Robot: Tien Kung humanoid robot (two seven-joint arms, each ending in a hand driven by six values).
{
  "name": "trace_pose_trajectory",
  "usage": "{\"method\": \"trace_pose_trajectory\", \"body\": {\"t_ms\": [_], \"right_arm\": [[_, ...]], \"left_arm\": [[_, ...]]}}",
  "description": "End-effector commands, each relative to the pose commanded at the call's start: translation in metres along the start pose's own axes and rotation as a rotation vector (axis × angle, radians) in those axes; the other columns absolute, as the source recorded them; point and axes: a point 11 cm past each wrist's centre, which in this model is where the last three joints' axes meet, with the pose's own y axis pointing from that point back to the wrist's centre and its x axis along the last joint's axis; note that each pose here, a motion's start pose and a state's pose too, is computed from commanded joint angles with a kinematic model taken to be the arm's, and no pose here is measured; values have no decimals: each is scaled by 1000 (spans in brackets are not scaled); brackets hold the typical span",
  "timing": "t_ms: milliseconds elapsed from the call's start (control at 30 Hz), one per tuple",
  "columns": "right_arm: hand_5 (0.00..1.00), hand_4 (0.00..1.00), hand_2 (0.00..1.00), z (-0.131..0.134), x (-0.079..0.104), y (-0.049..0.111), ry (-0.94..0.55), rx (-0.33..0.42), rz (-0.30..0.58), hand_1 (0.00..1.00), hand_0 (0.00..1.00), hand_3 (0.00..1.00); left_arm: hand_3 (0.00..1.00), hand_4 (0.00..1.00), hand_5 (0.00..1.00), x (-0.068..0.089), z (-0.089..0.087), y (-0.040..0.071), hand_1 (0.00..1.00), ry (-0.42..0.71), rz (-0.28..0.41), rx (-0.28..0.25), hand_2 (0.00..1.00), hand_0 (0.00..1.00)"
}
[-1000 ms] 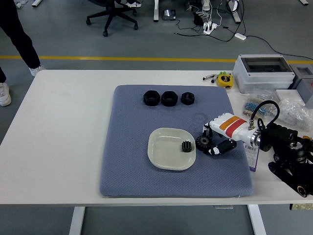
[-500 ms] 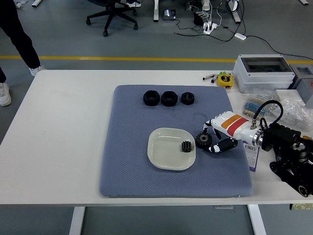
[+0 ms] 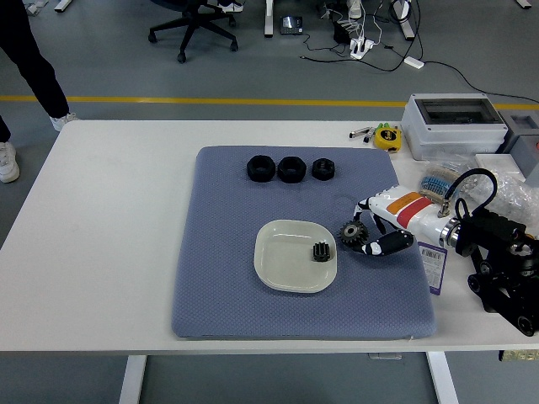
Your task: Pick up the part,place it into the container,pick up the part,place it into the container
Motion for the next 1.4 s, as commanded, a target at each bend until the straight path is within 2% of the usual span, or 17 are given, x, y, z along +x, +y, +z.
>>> {"method": "trace_pose_trajectory", "body": {"t_ms": [333, 633, 833, 1167, 1200, 1367, 1400], "right_arm": [[481, 681, 239, 6, 7, 3, -13, -18, 25, 103, 53, 482], [476, 678, 237, 2, 33, 3, -51, -4, 111, 103, 53, 483], [475, 679, 237, -22, 43, -3, -66, 63, 137, 104, 53, 483], [472, 680, 244, -85, 29, -23, -29, 224, 59, 108, 56, 486], [456, 722, 255, -89, 28, -24, -27, 235, 54, 111, 58, 497], [456, 722, 255, -109, 27, -33, 7, 279, 31, 111, 58, 497], [782, 998, 315, -112, 26, -35, 19, 281, 13, 149, 140, 799]], "left_arm": [[554, 622, 585, 0, -1, 0, 659, -1, 0, 2, 653, 683], [554, 621, 584, 0, 0, 0, 660, -1, -1, 0, 652, 683], [554, 622, 586, 0, 0, 0, 661, 2, 0, -2, 651, 682], [554, 621, 584, 1, 1, 0, 662, 3, 0, -5, 652, 682], [554, 622, 584, 1, 1, 0, 659, 3, 0, -4, 652, 682], [554, 622, 584, 2, 1, 0, 659, 1, 1, -4, 652, 682], [554, 621, 584, 2, 1, 0, 657, 1, 2, -3, 653, 680]]}}
